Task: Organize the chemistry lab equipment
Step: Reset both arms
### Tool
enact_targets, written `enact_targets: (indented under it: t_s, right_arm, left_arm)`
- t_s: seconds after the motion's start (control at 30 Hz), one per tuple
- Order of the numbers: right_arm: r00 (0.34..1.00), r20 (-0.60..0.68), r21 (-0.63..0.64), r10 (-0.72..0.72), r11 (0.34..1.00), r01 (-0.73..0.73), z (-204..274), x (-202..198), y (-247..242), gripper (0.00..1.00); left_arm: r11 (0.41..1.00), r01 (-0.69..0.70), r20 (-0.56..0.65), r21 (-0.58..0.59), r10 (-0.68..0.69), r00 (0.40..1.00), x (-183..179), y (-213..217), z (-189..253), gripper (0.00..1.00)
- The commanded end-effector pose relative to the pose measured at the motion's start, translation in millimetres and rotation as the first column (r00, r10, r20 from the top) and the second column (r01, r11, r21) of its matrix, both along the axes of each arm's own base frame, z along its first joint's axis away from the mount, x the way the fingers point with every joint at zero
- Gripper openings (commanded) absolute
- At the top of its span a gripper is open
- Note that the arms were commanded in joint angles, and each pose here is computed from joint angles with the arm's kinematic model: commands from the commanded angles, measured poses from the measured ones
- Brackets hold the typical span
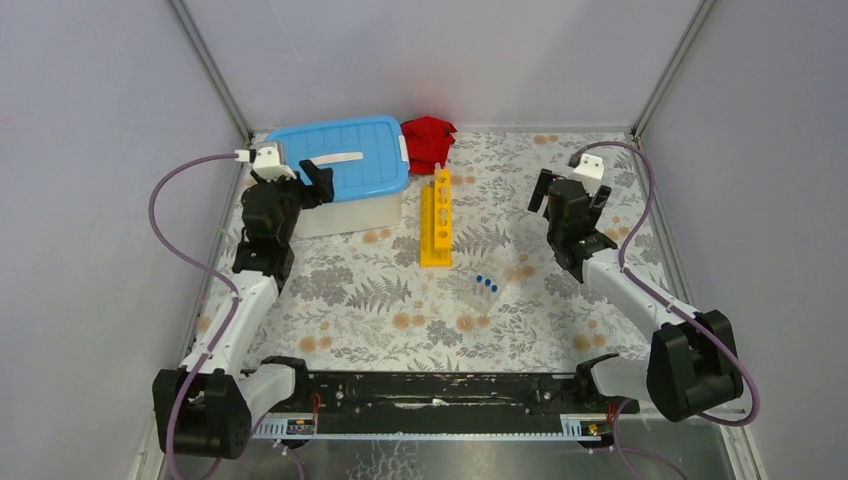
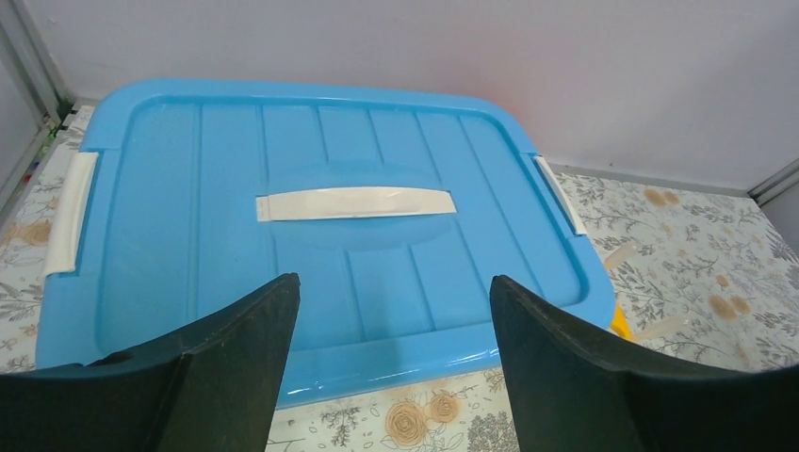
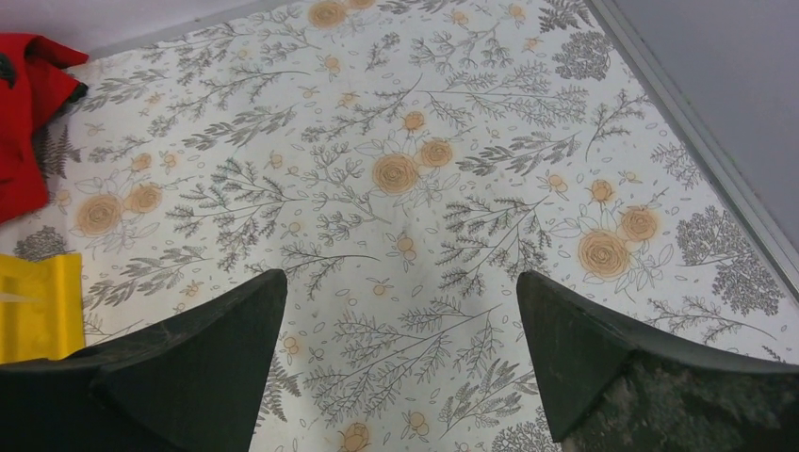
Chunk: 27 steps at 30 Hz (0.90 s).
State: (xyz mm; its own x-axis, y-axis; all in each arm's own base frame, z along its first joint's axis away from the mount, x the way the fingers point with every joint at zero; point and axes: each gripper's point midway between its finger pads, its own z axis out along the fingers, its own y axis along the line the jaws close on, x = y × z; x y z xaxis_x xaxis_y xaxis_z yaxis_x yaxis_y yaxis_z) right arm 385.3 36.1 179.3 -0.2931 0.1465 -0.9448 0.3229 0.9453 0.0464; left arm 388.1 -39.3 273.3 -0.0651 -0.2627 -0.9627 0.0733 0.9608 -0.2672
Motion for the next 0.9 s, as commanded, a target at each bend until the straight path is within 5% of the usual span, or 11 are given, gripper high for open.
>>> enact_targets:
  t_s: [0.0,0.43,0.7,0.87]
  right_arm:
    - [0.996,0.059,0.04,-0.069,0.997,0.066,18.2,7.1,-5.6,1.0]
    - [0.997,0.056,0.033,-0.056,0.998,0.054,14.0,4.6,-5.3,1.0]
    - [0.997,0.067,0.051,-0.048,0.998,0.045,18.1,-0.2,-4.4,1.0]
    - [0.996,0.08,0.066,-0.033,0.997,0.028,23.0,-1.3,-1.5,1.0]
  left_arm:
    - [0.999,0.037,0.078,0.023,-0.039,0.996,1.7,-4.5,14.2,0.8]
    - [0.997,-0.033,0.018,-0.067,0.034,0.999,-52.9,0.2,6.8,0.69]
    - [0.982,-0.086,-0.166,-0.166,0.058,0.984,-92.3,-24.4,-32.4,0.52]
    - [0.984,-0.132,-0.25,-0.118,0.099,0.963,-95.0,-41.8,-67.2,0.45]
